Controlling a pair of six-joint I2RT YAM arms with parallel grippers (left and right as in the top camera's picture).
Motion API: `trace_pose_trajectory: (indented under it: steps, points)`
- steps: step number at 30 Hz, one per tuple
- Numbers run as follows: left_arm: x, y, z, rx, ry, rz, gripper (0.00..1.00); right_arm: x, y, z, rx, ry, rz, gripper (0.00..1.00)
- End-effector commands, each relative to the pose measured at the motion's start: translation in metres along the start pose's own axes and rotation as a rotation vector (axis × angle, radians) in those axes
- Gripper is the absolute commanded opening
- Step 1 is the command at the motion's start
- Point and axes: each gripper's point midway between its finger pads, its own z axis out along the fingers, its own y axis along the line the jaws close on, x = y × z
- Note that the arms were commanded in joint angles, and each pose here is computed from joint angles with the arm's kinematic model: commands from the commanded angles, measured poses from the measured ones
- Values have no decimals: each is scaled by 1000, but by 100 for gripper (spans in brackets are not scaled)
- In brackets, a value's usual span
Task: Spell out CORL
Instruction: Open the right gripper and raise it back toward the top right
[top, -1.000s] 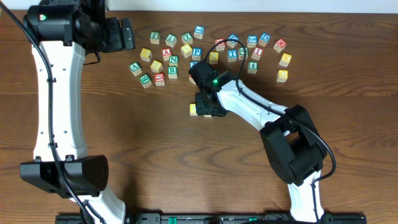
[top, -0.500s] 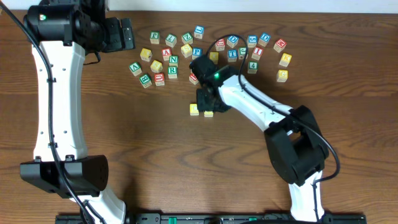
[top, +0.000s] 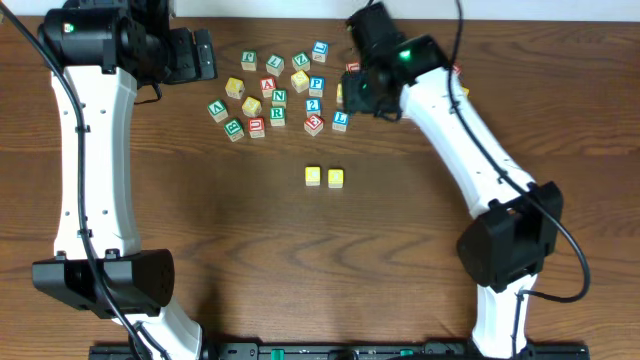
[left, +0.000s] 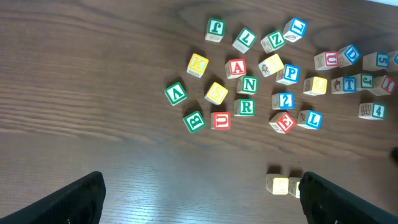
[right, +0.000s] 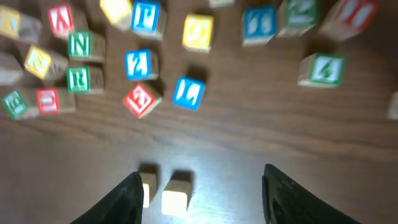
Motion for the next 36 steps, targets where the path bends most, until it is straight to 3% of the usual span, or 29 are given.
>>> trace_pose_trajectory:
  steps: [1, 18, 36]
  points:
    - [3, 4, 7, -16, 21, -8, 98, -11, -17, -16, -2, -26, 14, 57]
    - [3, 4, 7, -16, 21, -8, 98, -29, -49, -17, -27, -46, 95, 62]
    - [3, 4, 7, -16, 21, -8, 98, -48, -124, -22, 32, -82, 220, 63]
